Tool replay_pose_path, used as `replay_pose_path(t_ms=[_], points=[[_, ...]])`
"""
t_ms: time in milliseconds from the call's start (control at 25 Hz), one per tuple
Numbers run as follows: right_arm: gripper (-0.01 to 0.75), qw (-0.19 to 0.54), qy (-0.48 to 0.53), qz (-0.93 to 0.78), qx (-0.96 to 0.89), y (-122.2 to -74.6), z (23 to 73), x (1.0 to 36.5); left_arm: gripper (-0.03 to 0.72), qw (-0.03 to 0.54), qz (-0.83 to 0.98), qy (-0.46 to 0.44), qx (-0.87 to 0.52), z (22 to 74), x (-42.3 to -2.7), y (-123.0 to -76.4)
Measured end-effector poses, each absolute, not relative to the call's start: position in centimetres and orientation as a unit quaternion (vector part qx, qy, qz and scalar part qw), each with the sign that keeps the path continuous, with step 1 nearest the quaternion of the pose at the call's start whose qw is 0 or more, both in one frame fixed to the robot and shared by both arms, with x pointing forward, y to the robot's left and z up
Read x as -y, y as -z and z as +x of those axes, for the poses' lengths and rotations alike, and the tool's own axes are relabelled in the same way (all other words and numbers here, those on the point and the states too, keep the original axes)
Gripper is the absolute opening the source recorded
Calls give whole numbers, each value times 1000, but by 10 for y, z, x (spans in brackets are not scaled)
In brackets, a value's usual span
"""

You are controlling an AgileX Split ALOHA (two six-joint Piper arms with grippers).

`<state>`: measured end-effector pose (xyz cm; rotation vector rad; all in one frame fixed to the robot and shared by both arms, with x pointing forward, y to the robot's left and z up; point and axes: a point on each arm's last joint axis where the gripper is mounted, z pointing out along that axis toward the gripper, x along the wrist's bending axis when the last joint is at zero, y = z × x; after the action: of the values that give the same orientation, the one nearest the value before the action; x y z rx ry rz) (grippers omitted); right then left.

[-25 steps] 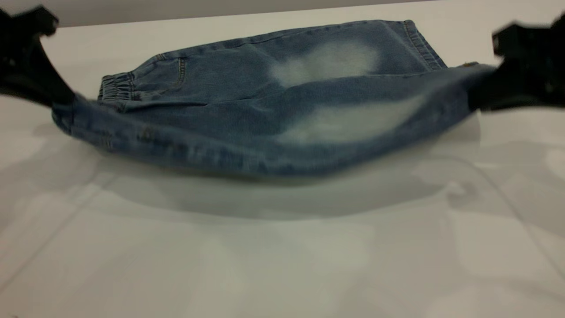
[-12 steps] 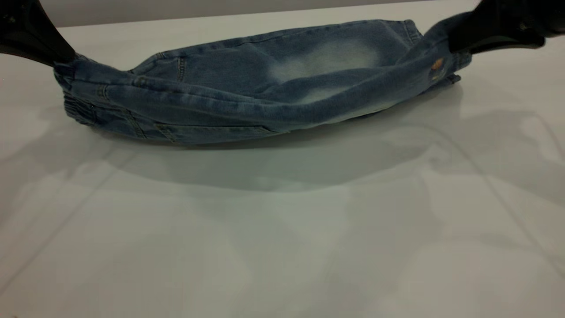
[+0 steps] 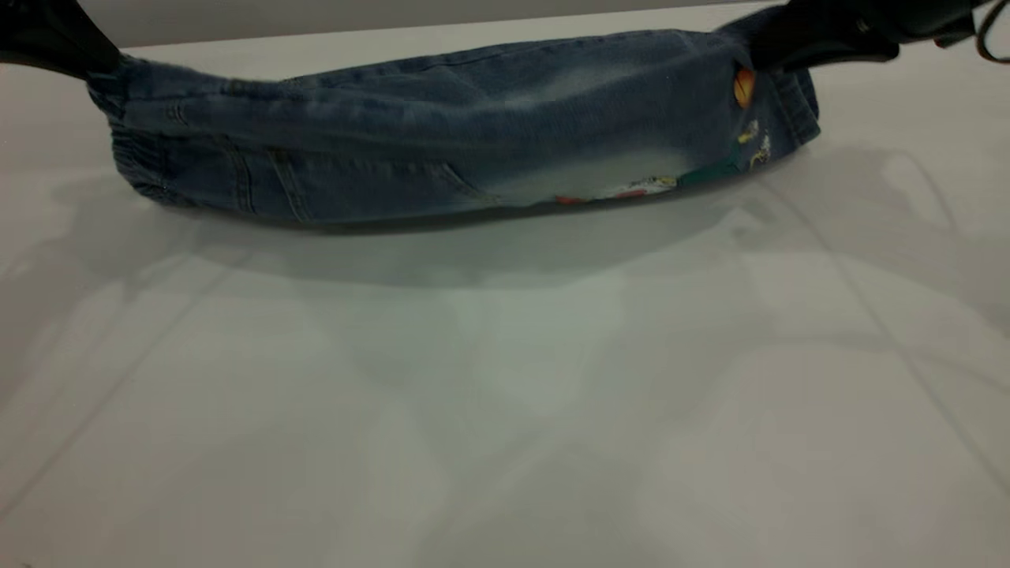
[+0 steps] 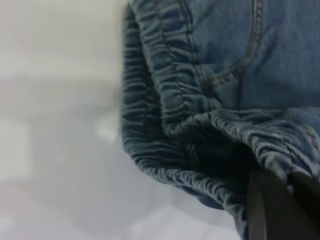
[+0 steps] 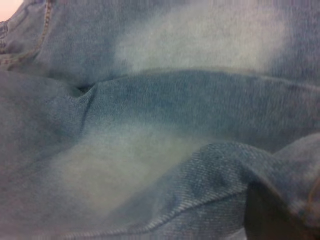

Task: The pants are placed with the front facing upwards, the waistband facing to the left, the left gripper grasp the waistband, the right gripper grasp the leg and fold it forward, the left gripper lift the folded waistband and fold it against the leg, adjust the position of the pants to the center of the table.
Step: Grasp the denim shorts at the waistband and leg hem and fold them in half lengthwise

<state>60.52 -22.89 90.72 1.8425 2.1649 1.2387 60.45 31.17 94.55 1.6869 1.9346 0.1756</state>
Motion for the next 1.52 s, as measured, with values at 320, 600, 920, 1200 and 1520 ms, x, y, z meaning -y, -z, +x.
replay_pose_path(t_ms=[320, 600, 920, 1200, 1520], points=[[24, 39, -414, 580, -700, -916, 624, 228, 69, 304, 595, -107, -736, 612, -317, -949], [24, 52, -423, 572, -700, -923, 636, 227, 69, 307, 606, -83, -729, 628, -314, -948], [24, 45, -421, 573, -702, -911, 650, 225, 69, 304, 617, -53, -723, 657, -313, -932], [24, 29, -420, 566, -708, -898, 674, 221, 69, 309, 623, -45, -717, 679, -314, -923], [24, 29, -434, 557, -707, -887, 703, 218, 69, 318, 631, -48, -707, 710, -316, -911]])
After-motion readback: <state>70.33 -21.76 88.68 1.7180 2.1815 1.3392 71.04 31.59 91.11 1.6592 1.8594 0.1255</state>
